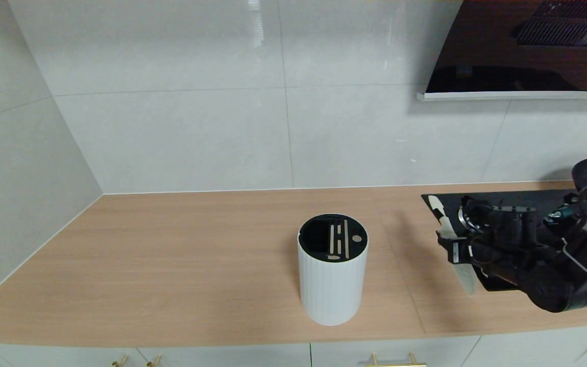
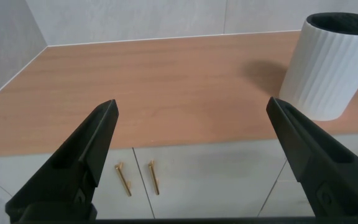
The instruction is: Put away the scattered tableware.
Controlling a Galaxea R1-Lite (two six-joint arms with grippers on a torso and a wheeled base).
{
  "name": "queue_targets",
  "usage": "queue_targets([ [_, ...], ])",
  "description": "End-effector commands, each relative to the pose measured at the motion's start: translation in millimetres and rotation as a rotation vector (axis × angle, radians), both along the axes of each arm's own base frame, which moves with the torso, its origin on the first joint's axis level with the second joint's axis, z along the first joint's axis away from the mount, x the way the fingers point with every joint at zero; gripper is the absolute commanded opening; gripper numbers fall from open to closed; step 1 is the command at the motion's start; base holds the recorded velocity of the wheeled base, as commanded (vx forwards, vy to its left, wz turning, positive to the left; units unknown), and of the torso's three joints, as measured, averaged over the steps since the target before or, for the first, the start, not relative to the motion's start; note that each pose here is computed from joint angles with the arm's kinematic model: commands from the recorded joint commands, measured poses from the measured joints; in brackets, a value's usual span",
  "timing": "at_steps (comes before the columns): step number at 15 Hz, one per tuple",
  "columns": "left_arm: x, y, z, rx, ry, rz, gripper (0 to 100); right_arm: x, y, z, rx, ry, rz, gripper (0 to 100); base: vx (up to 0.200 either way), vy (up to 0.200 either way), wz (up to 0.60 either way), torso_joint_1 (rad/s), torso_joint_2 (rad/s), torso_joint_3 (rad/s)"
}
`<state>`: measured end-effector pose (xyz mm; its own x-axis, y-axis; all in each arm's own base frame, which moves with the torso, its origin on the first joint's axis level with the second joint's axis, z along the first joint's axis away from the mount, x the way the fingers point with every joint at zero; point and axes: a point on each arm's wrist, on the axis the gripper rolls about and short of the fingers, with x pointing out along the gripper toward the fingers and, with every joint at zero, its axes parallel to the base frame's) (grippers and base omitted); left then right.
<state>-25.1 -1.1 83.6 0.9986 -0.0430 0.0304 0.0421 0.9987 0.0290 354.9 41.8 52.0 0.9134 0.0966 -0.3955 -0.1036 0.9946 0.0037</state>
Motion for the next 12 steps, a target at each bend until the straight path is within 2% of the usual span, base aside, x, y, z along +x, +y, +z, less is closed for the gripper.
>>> queue_targets([
  [1, -9, -1.3, 36.9, 0.006, -0.072, -0.061, 100, -33, 19, 79, 0.03, -0.205, 0.069, 0, 0.0, 0.0, 0.0, 0.0, 0.0, 0.0],
  [3, -1, -3.8, 89.5, -0.002, -0.008, -0.173, 100, -51, 40, 116, 0.048, -0.257, 0.145, 0, 0.0, 0.0, 0.0, 0.0, 0.0, 0.0],
  [5, 38, -5.7, 132.1, -0.015, 0.107, -0.262, 100, -71, 65, 141, 0.068, -0.286, 0.237, 0, 0.0, 0.0, 0.0, 0.0, 0.0, 0.0],
  [6, 55, -5.7, 145.4, -0.02, 0.143, -0.265, 100, -77, 75, 149, 0.079, -0.309, 0.275, 0, 0.0, 0.0, 0.0, 0.0, 0.0, 0.0],
  [7, 55, -5.7, 145.4, -0.02, 0.143, -0.265, 100, -77, 75, 149, 0.079, -0.309, 0.275, 0, 0.0, 0.0, 0.0, 0.0, 0.0, 0.0],
  [8, 101, -6.0, 159.7, -0.002, 0.231, -0.273, 100, -87, 98, 169, 0.104, -0.377, 0.315, 0, 0.0, 0.0, 0.0, 0.0, 0.0, 0.0],
  [9, 117, -9.9, 160.1, -0.009, 0.244, -0.313, 100, -94, 107, 171, 0.101, -0.367, 0.323, 0, 0.0, 0.0, 0.0, 0.0, 0.0, 0.0],
  [10, 131, -16.3, 160.7, -0.041, 0.25, -0.365, 100, -101, 114, 170, 0.093, -0.341, 0.343, 0, 0.0, 0.0, 0.0, 0.0, 0.0, 0.0],
  [12, 160, -37.5, 158.9, -0.206, 0.323, -0.475, 100, -114, 138, 174, 0.101, -0.317, 0.43, 0, 0.0, 0.0, 0.0, 0.0, 0.0, 0.0],
])
